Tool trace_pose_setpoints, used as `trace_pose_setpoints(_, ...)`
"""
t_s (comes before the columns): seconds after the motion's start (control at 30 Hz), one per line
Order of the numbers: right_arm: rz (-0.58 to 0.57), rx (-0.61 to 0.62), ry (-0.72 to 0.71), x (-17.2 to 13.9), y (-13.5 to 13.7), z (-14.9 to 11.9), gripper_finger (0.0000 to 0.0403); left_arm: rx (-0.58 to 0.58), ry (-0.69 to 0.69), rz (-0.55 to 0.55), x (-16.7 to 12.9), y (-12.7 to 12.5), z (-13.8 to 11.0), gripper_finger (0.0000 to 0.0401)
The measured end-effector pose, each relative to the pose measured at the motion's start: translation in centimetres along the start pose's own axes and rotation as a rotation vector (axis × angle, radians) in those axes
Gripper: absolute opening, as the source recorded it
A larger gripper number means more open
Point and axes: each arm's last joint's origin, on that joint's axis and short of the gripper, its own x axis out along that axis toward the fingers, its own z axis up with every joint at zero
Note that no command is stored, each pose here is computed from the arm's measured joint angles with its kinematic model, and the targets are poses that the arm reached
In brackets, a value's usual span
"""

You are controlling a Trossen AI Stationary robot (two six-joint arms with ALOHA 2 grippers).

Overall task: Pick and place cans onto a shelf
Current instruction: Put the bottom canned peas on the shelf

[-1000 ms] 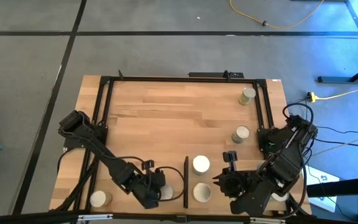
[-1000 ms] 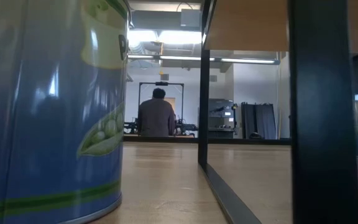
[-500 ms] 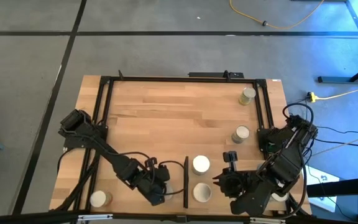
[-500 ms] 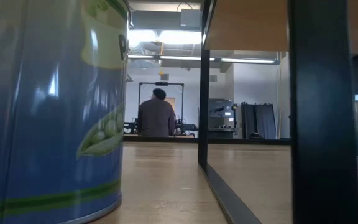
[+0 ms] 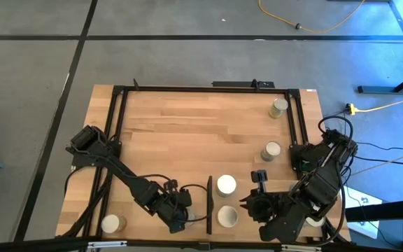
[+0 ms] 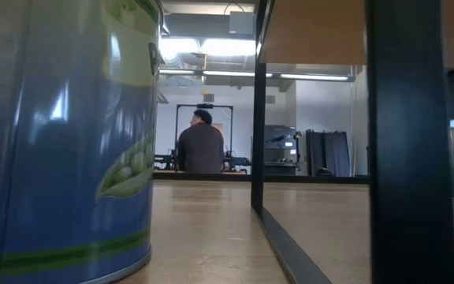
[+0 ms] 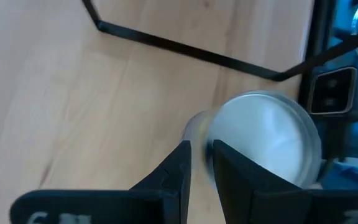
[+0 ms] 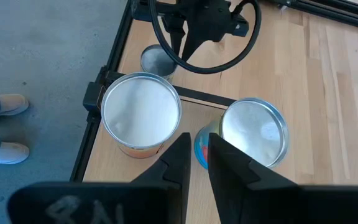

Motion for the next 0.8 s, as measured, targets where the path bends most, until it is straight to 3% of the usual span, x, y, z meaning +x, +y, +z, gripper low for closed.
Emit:
trace_pose_setpoints(0.27,0.000,0.000,0.000,0.0,0.0,0.0,0.0057,0.004,0.028,-0.019,0.7,-0.2,-0.1,0.0058)
trace_pose_setpoints(0.47,0.000,0.000,0.000,0.0,0.0,0.0,0.0057,-0.001,0.042,-0.021,0.8,0.1,0.1,0.0008)
trace_pose_setpoints(0.6,0.000,0.000,0.000,0.0,0.0,0.0,0.0057,-0.014,0.039,-0.010,0.9,0.3,0.4,0.0002)
trace_pose_setpoints(0.8,0.001,0.000,0.000,0.0,0.0,0.0,0.0057,0.004,0.027,0.008,-0.5,1.5,1.3,0.0001)
